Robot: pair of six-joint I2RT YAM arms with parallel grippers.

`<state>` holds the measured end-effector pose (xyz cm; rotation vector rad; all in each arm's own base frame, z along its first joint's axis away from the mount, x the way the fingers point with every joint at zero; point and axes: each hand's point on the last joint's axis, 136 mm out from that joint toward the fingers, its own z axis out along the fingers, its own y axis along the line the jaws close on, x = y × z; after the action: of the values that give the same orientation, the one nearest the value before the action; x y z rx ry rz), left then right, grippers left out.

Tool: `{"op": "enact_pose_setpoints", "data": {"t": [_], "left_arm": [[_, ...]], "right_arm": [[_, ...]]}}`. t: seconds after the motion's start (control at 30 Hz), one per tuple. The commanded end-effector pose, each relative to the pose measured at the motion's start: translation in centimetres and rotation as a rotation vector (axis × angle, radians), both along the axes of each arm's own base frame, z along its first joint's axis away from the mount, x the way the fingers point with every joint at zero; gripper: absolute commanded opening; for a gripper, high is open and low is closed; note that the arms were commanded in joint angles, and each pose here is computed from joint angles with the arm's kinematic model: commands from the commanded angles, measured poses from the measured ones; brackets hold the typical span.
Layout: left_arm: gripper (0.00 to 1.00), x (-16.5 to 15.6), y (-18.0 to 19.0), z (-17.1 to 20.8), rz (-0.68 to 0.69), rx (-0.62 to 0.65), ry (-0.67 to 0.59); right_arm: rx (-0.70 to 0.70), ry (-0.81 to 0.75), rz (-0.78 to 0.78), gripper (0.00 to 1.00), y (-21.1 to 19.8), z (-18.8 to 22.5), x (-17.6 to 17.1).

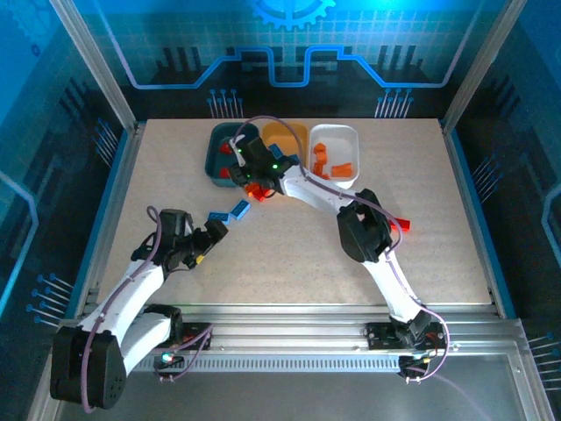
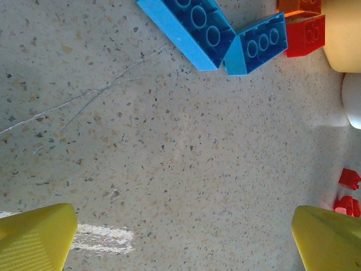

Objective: Sort the legos into containers by color

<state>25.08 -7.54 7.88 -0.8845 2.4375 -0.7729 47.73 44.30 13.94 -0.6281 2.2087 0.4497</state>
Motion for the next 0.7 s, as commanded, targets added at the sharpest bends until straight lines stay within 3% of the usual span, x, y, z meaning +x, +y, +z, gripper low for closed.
{"op": "enact_pose_setpoints", "data": {"t": [0.0,0.2,0.23,0.3,0.37,0.5,0.67], "left_arm": [[0.99,-0.6,-0.2,-0.1,-0.028,-0.013,0.009],[0.99,-0.6,-0.3,-0.2,-0.027,-0.02,0.012],[0.99,-0.6,-0.3,-0.2,-0.027,-0.023,0.012],[0.99,-0.6,-0.4,-0.2,-0.03,-0.026,0.009],[0.99,-0.6,-0.6,-0.1,-0.04,-0.032,0.002],[0.99,-0.3,-0.6,0.6,-0.052,-0.026,-0.016],[0.99,1.0,1.6,2.1,0.023,0.095,-0.03]], "right_arm": [[-0.004,0.003,0.007,0.29,-0.3,-0.2,1.7],[-0.023,0.017,0.004,0.33,0.1,-1.4,3.4],[-0.023,0.014,-0.003,0.37,0.0,-1.6,3.8],[-0.012,0.015,-0.011,0.61,-0.2,-1.3,4.3],[0.001,0.006,-0.037,0.71,-0.6,-0.4,4.8],[0.028,-0.028,-0.04,0.73,-1.1,3.1,4.4],[0.06,-0.052,-0.079,0.73,-3.2,8.7,1.6]]}}
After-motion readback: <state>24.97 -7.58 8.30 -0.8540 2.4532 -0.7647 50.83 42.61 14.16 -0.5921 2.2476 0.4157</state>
